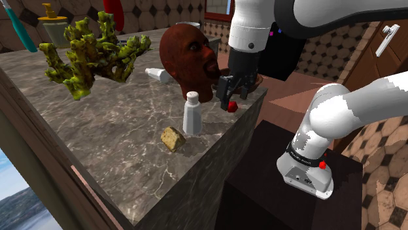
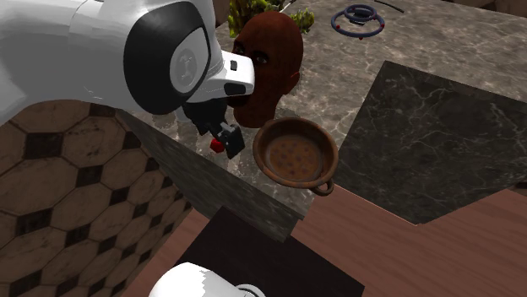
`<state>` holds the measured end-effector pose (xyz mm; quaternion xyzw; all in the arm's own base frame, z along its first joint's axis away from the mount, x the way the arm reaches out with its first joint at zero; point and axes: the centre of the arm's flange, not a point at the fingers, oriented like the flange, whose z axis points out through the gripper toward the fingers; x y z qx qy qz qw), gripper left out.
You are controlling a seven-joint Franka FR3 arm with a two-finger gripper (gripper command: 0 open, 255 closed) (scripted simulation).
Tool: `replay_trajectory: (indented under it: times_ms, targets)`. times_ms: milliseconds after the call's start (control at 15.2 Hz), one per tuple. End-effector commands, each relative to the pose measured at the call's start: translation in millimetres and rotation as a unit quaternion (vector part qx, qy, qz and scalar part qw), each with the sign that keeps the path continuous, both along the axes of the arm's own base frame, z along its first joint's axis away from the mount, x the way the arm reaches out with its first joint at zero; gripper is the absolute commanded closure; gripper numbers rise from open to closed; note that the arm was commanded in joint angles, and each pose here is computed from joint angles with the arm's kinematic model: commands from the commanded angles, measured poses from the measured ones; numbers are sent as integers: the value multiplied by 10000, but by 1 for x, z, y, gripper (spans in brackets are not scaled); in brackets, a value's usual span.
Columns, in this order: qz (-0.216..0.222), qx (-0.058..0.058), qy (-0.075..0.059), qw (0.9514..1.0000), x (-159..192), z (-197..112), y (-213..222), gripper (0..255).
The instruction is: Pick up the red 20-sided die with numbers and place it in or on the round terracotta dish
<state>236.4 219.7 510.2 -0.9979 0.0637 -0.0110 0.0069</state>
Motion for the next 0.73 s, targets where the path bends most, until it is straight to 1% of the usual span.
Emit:
replay_trajectory:
  times_ms: [0,198,264,660]
  targets:
    - [0,0,-1,10000,0,0,0,0]
    - [0,0,0,10000,0,0,0,0]
    - [0,0,0,10000,0,0,0,255]
    - [0,0,0,10000,0,0,0,255]
